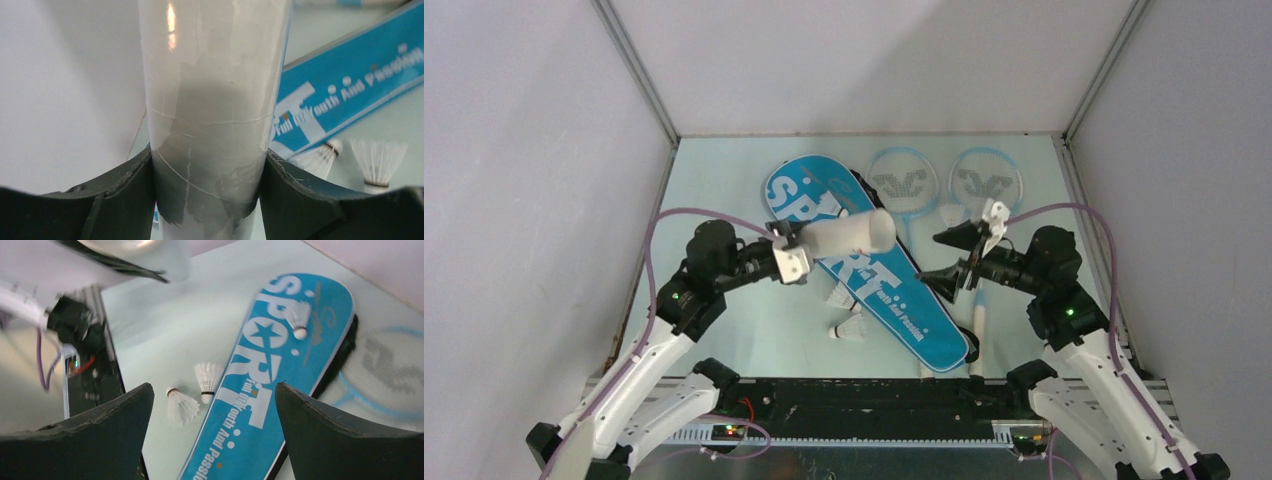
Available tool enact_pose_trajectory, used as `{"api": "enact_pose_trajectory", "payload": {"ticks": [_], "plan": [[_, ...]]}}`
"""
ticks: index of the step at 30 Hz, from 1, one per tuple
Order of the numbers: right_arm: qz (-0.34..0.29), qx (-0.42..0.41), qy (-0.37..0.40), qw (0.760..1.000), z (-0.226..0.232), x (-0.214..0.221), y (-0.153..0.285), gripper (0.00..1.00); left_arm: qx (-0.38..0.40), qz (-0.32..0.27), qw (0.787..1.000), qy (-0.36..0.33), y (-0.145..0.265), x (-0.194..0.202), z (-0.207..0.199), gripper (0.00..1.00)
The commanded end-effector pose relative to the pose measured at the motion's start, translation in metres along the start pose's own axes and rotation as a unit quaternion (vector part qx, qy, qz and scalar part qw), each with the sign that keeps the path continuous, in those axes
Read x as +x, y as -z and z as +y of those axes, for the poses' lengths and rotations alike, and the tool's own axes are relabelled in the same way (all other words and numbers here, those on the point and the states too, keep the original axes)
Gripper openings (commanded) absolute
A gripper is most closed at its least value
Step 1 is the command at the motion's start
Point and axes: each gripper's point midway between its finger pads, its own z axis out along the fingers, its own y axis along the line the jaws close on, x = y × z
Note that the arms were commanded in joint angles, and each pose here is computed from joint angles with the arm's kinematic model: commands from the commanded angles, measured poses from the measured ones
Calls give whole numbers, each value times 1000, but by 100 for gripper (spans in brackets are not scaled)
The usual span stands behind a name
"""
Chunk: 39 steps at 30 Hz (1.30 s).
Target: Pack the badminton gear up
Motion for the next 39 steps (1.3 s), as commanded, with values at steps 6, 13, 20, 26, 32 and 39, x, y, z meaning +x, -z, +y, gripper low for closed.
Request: {"api": "enact_pose_trajectory", "payload": {"ticks": [6,13,20,26,32,39], "plan": [[-29,-141,210,967,69,-23,-4,90,94,25,991,-89,-10,26,-33,31],[-49,-199,210,956,91,-28,-12,82,96,25,992,-83,-11,28,-38,33],[-35,-190,184,964,90,-22,-22,70,97,31,991,-82,-13,32,-40,33],[-25,-199,172,964,92,-15,-31,54,101,32,991,-78,-14,32,-41,33],[-16,-206,165,964,94,-9,-41,41,91,33,993,-71,-15,30,-38,34],[-15,-191,164,968,89,-9,-47,17,91,35,993,-71,-13,29,-38,34]]}}
